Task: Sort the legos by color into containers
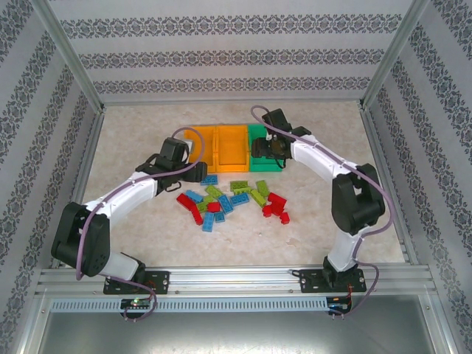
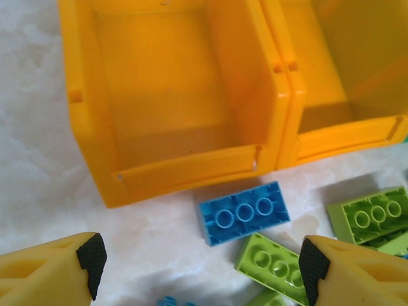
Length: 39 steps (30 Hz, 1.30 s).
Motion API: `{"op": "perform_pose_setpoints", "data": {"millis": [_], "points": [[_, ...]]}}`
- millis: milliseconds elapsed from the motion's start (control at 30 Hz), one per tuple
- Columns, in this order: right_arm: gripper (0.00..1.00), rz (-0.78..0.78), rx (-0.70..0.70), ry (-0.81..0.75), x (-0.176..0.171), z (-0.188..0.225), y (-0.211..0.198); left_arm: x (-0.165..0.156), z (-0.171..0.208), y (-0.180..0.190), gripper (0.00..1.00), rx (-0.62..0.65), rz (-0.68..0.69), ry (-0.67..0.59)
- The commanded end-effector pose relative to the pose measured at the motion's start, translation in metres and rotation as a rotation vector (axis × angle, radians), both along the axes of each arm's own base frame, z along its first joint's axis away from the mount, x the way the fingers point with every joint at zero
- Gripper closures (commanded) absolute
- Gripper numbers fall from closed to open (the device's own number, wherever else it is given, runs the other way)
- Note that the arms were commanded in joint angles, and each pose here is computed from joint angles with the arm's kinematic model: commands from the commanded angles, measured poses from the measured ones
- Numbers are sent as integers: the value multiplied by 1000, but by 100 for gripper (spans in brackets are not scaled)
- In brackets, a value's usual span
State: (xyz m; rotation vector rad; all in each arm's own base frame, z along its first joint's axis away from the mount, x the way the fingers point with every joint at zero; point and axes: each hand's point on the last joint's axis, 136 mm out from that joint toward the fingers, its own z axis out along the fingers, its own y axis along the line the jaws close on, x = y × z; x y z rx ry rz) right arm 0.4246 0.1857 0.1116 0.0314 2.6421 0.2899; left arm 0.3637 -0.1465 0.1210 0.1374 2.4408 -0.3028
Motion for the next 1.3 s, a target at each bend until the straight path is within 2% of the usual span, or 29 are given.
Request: {"op": "perform_pose_setpoints", "data": {"millis": [0, 333, 567, 700, 900, 1267], "points": [[44, -83, -58, 50, 6, -12, -15, -10, -10, -12, 18, -8, -7, 60], [41, -144, -83, 107, 15, -38, -21, -20, -38, -38, 16, 9, 3, 213], [30, -143, -94, 120, 16, -45, -22, -19, -47, -46, 15, 30, 35, 247], [23, -128, -92, 117, 15, -44, -19, -19, -55, -47, 15, 37, 47, 277], [18, -112, -64, 110, 14, -42, -10, -14, -60, -42, 15, 91, 80, 303], [16, -91, 5, 59, 2, -20, 8, -5, -73, -43, 17, 114, 109, 322]]}}
